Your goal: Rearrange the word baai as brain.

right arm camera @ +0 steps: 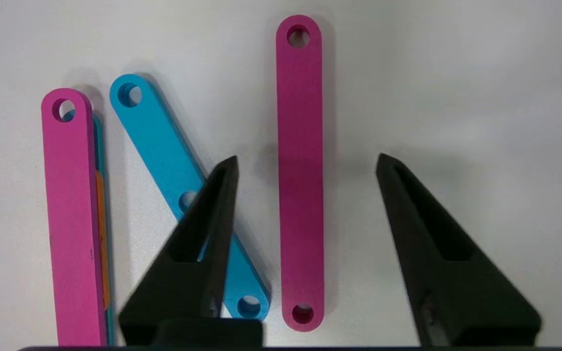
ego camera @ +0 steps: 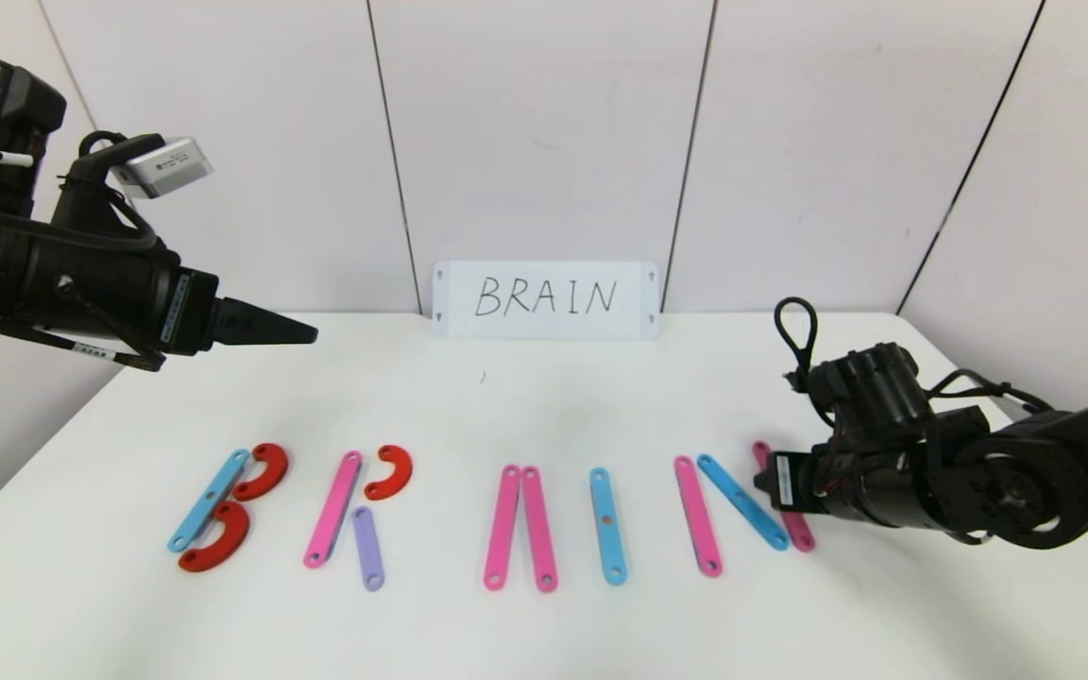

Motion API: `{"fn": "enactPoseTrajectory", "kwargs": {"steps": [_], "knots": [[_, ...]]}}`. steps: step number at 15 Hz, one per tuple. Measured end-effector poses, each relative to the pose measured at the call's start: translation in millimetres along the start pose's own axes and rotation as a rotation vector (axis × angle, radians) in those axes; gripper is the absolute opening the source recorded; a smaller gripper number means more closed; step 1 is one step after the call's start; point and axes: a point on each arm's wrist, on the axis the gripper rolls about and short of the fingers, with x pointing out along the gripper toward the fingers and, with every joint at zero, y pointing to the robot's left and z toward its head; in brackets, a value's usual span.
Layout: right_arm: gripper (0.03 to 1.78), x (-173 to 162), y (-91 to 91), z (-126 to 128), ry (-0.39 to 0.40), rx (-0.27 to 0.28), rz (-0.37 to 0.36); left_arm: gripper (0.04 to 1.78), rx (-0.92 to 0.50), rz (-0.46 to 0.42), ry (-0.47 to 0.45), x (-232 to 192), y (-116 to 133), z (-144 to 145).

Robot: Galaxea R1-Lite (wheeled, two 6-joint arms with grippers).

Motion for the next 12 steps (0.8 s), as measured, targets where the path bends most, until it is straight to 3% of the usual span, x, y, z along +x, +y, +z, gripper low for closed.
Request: {"fn": "enactPoseTrajectory", "kwargs": {"steps": [2,5,12], "knots": [[1.39,-1.7,-1.5,1.6,-0.010,0.006,-0.001,1.73,-0.001,-0.002,0.003,0.5,-0.2,-0.6],[1.67,-7.5,-1.9,8.6,-0.042,0.014,0.006,1.73,0.001,-0.003,0.002,0.5,-0.8,-0.5],[1.74,-23.3,8.3,35.1,-0.143,-0.012,0.054,1.73,0.002,-0.001,0.000,-1.2,-1.7,-0.8]]}}
